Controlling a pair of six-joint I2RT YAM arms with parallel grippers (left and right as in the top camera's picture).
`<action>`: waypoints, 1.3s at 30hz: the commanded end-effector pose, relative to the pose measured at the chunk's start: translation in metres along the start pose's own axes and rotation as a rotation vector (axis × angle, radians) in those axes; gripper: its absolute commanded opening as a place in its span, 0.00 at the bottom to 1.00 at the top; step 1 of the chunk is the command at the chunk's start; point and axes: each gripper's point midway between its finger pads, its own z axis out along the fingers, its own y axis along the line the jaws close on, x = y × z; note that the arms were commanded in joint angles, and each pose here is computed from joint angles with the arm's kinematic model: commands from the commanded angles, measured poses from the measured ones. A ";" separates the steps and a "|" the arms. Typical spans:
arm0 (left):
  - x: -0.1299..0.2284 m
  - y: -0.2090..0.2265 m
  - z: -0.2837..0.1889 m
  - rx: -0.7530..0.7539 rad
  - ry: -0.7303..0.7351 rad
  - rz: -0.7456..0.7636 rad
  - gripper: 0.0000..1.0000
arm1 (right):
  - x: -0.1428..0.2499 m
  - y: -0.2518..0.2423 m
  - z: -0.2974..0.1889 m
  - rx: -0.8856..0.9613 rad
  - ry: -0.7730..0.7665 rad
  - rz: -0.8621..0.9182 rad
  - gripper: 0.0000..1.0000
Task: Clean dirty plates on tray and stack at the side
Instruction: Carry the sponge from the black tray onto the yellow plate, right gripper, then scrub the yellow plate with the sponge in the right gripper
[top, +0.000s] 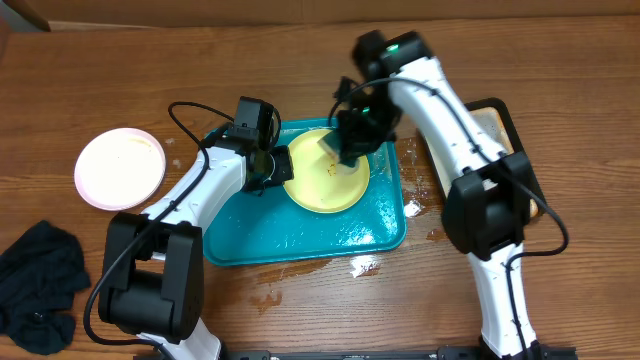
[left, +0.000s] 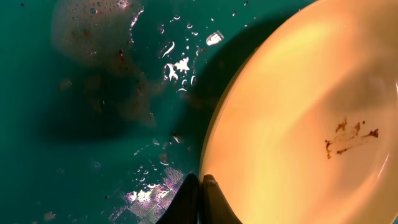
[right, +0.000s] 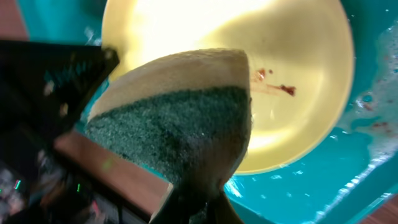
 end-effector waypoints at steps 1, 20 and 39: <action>-0.003 -0.001 0.003 -0.011 -0.001 -0.003 0.04 | -0.009 -0.001 -0.026 0.121 -0.132 0.171 0.04; -0.006 -0.002 0.003 -0.018 -0.021 0.004 0.04 | -0.011 0.007 0.053 0.130 -0.126 0.305 0.04; 0.003 -0.017 0.005 -0.005 -0.003 0.040 0.04 | -0.016 -0.027 0.072 0.323 -0.213 0.361 0.04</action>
